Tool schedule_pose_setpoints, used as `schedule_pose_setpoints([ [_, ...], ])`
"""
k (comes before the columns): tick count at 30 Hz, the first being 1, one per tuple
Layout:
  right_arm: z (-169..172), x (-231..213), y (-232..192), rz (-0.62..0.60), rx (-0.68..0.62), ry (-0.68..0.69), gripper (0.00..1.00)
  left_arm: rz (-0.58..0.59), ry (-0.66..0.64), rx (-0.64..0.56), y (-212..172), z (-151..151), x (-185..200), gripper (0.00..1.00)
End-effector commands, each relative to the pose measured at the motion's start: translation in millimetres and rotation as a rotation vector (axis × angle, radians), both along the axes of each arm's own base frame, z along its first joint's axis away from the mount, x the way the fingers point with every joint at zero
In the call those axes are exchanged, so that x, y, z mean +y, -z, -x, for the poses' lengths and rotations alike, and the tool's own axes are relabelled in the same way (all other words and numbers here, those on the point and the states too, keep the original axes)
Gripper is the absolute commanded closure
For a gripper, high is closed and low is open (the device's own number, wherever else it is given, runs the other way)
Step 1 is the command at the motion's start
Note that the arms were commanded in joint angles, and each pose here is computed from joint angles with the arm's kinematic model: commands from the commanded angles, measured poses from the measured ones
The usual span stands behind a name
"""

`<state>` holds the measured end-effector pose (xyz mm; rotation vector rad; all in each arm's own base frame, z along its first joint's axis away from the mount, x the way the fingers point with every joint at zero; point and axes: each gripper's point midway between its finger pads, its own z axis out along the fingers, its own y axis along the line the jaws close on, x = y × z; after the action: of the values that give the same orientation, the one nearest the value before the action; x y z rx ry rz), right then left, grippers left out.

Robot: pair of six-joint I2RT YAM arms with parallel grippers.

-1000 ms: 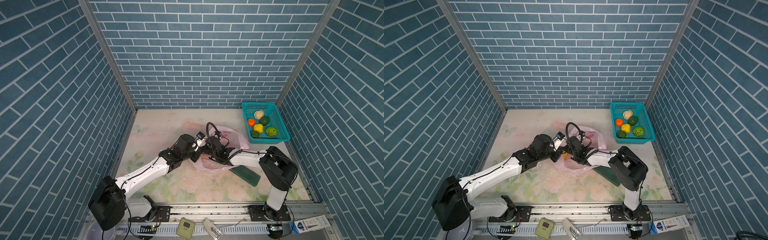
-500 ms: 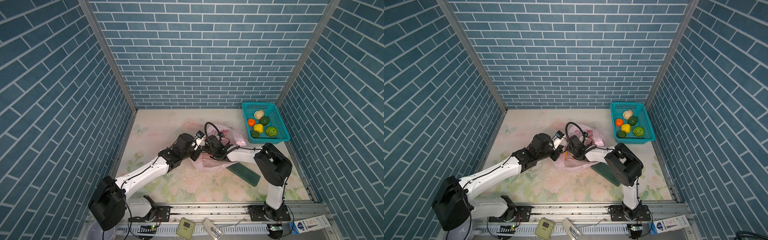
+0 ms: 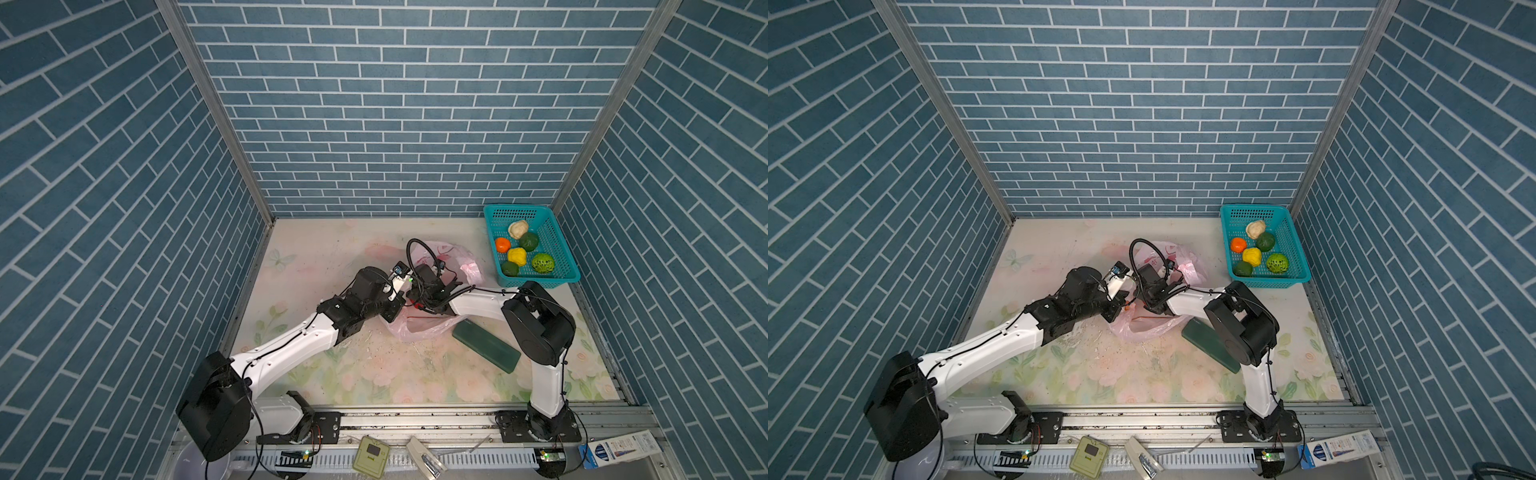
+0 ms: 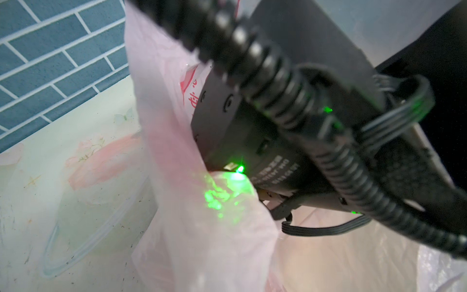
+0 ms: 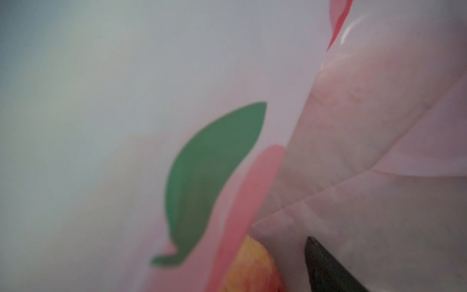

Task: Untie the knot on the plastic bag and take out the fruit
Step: 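Lower the right gripper onto the red strawberry and close it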

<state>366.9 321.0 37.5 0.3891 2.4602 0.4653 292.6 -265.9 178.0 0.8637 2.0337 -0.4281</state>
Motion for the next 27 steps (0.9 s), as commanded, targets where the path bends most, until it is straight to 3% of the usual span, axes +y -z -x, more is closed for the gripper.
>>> schedule_pose_setpoints([
  [1, 8, -5, 17, 0.035, 0.066, 0.0, 0.28, 0.007, 0.011, -0.01, -3, -2, -3, 1.0],
  [6, 12, -10, 11, 0.044, 0.055, -0.011, 0.42, 0.001, 0.0, -0.012, 1, -2, -1, 1.0],
  [21, 26, -3, -47, -0.062, -0.06, -0.107, 0.5, 0.013, -0.025, -0.011, 7, -7, -2, 1.0],
  [27, 39, -4, -76, -0.03, -0.123, -0.148, 0.51, 0.013, -0.044, -0.018, 4, -10, 0, 1.0],
])
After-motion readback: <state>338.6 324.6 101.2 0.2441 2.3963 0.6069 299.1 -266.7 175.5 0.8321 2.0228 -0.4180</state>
